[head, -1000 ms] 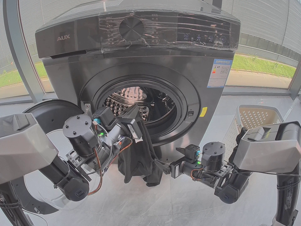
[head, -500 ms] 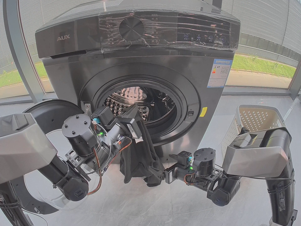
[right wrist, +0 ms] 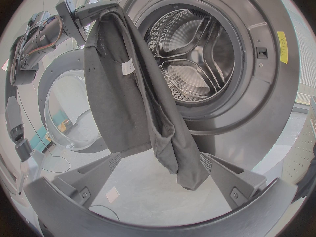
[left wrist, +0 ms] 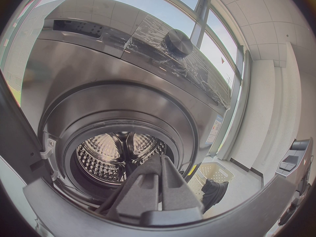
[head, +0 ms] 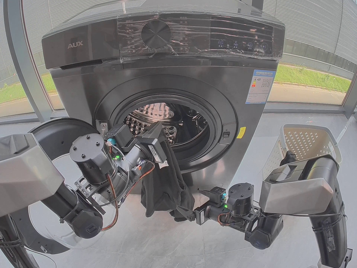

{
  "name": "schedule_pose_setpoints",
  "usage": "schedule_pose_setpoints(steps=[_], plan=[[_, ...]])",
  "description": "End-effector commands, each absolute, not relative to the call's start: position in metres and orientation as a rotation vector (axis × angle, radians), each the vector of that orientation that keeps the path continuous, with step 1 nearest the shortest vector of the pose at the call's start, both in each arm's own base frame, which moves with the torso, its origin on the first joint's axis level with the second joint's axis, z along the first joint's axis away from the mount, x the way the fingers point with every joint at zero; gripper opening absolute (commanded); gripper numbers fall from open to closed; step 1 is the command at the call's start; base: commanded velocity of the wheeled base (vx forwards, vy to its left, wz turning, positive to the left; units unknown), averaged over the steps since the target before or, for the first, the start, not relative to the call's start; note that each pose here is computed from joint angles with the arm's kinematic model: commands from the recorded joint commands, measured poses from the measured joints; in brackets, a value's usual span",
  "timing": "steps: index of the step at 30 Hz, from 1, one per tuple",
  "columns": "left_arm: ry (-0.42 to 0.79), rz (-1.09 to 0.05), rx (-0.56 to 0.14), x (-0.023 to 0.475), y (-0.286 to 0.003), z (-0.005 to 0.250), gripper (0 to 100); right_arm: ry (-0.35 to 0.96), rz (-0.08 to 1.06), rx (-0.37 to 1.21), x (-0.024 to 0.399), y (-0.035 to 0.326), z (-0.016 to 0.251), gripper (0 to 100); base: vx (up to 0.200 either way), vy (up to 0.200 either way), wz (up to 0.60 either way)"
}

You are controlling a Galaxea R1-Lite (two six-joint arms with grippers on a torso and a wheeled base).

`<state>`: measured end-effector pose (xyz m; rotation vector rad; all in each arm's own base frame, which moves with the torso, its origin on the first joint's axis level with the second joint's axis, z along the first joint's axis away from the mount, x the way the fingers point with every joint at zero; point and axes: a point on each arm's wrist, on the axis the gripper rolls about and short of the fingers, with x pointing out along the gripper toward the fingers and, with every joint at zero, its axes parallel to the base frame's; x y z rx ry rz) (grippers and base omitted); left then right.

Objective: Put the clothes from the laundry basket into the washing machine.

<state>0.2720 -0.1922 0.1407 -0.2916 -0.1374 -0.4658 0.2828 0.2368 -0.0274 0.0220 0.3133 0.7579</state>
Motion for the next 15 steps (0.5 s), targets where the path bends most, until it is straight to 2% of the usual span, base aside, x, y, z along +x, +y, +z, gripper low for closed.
schedule_pose_setpoints(steps=[1,15], plan=[[-0.137,-0.467,-0.292,0.271,-0.192,0.141,0,0.310,0.750,0.023,0.285,0.236,-0.026,100,0.000,0.000,0.00],[-0.137,-0.467,-0.293,0.271,-0.192,0.141,0,0.260,0.743,0.039,0.315,0.258,-0.043,100,0.000,0.000,0.00]])
